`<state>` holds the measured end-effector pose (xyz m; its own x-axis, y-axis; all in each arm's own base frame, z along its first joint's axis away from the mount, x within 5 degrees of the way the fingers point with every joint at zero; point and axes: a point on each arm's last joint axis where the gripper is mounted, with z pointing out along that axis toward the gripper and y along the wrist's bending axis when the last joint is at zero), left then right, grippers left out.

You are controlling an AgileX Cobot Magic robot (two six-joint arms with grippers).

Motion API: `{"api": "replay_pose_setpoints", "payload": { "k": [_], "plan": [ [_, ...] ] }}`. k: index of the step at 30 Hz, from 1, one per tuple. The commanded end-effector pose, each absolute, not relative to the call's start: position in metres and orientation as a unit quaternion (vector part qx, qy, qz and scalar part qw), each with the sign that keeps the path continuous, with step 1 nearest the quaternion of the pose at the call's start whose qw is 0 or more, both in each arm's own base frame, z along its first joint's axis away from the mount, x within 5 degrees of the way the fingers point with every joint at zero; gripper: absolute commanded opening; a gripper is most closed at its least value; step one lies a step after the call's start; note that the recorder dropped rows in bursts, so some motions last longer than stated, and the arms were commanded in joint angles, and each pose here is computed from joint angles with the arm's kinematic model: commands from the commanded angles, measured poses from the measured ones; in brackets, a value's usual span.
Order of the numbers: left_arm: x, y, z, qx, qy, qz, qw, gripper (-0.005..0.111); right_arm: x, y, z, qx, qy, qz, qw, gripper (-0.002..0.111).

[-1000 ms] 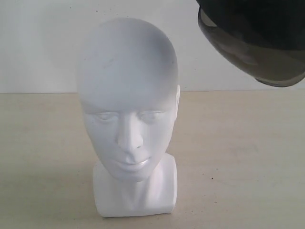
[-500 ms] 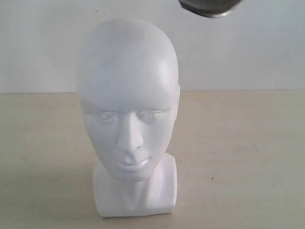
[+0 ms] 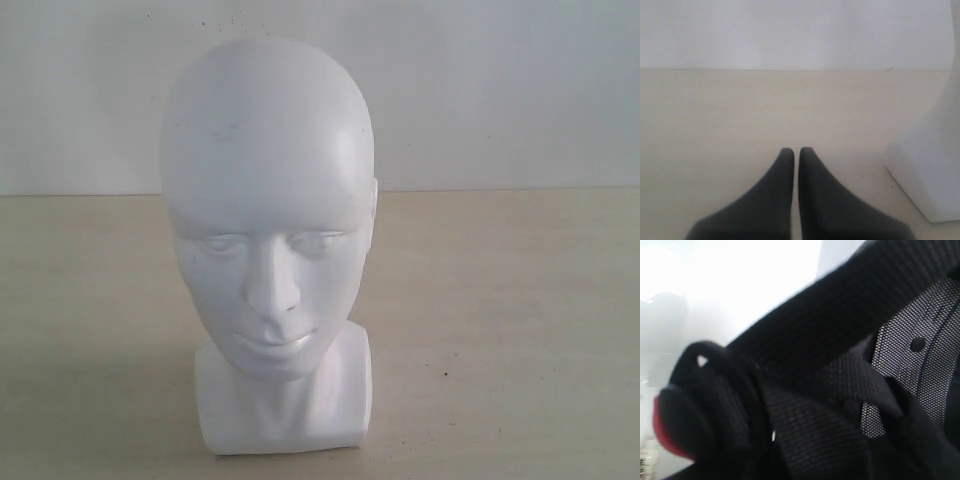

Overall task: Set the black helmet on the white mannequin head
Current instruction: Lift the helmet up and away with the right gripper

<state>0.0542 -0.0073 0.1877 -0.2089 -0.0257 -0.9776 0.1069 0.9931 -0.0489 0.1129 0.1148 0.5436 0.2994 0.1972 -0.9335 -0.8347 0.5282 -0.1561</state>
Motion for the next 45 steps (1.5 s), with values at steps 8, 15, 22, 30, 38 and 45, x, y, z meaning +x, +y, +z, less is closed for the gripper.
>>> {"api": "replay_pose_setpoints", "payload": {
  "k": [8,15,22,30,38,45],
  "plan": [
    [0.054,-0.007,0.187,0.028,0.776,-0.051,0.628,0.004,0.126,0.093,0.553,-0.312,0.465,0.126,0.819,0.0],
    [0.054,-0.007,0.187,0.028,0.776,-0.051,0.628,0.004,0.132,0.087,0.55,-0.38,0.434,-0.059,0.815,0.0],
    [0.054,-0.007,0.187,0.028,0.776,-0.051,0.628,0.004,0.133,0.077,0.562,-0.268,0.441,-0.01,0.856,0.0],
    [0.054,-0.007,0.187,0.028,0.776,-0.051,0.628,0.004,0.129,0.062,0.577,-0.029,0.425,0.279,0.861,0.0],
    [0.054,-0.007,0.187,0.028,0.776,-0.051,0.628,0.004,0.124,0.064,0.577,-0.006,0.408,0.375,0.832,0.0],
    [0.054,-0.007,0.187,0.028,0.776,-0.051,0.628,0.004,0.108,0.056,0.541,0.007,0.333,0.417,0.846,0.0]
  ]
}}
